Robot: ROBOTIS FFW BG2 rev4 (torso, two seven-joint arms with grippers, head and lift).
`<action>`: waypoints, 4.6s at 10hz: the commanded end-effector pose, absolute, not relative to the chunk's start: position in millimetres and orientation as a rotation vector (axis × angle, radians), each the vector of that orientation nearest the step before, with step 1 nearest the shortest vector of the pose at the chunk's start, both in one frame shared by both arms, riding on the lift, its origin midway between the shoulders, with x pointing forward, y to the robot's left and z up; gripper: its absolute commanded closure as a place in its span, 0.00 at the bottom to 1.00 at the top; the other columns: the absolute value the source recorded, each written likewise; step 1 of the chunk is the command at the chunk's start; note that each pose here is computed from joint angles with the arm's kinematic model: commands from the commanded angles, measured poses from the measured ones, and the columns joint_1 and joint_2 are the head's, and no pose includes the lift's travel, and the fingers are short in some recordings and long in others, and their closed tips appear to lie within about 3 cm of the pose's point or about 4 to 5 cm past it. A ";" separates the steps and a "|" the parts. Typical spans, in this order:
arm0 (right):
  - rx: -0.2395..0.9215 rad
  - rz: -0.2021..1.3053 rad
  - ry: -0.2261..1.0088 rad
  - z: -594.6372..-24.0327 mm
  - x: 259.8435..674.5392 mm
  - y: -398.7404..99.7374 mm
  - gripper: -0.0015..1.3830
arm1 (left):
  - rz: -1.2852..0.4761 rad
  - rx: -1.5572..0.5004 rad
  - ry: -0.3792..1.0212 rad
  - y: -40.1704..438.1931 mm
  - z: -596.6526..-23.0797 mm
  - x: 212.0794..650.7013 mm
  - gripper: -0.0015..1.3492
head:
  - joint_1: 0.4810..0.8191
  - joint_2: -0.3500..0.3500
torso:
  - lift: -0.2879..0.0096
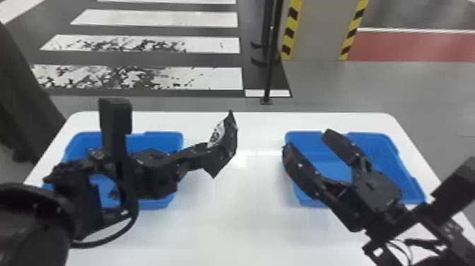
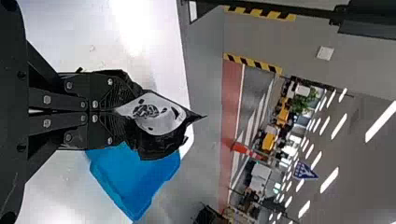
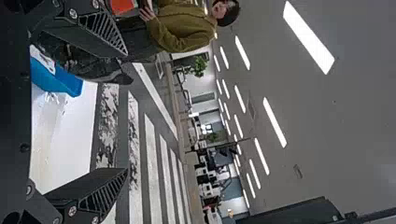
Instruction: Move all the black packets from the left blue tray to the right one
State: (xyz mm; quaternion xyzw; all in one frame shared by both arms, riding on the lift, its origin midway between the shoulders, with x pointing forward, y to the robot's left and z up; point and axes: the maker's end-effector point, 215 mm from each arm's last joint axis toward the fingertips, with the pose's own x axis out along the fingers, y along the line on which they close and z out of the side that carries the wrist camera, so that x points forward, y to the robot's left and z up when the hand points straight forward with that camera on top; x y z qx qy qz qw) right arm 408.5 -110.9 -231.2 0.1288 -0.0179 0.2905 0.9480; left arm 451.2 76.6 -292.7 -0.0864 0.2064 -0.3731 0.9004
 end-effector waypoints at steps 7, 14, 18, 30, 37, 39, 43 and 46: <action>0.266 0.687 -0.035 -233.2 430.2 -74.3 0.11 | -0.974 -0.213 0.386 -1.4 -265.9 420.2 0.90 | 0.63 0.36 | 0.50; 0.292 0.735 0.003 -247.7 437.2 -64.4 0.92 | -0.991 -0.224 0.392 -6.2 -266.3 415.2 0.90 | 0.63 0.37 | 0.50; 0.317 0.750 -0.017 -239.8 438.4 -61.5 0.92 | -0.942 -0.262 0.451 8.7 -285.7 412.6 0.19 | 0.63 0.37 | 0.50; 0.130 0.213 0.242 -405.0 579.9 -315.7 0.53 | -0.426 -0.198 0.419 235.0 -314.9 441.6 0.11 | 0.63 0.35 | 0.50; 0.146 0.327 0.001 -278.3 490.7 -255.5 0.12 | -0.203 -0.155 0.579 334.0 -376.4 460.2 0.11 | 0.63 0.57 | 0.50; 0.204 0.408 0.002 -267.2 461.3 -219.7 0.12 | -0.217 -0.183 0.653 331.0 -405.0 481.6 0.11 | 0.63 0.63 | 0.50; 0.289 0.484 0.019 -266.6 439.8 -185.6 0.12 | -0.202 -0.214 0.746 328.3 -440.2 507.9 0.11 | 0.63 0.72 | 0.50; 0.307 0.490 0.031 -270.7 437.0 -183.4 0.12 | -0.237 -0.258 0.807 311.7 -468.0 524.1 0.12 | 0.63 0.73 | 0.50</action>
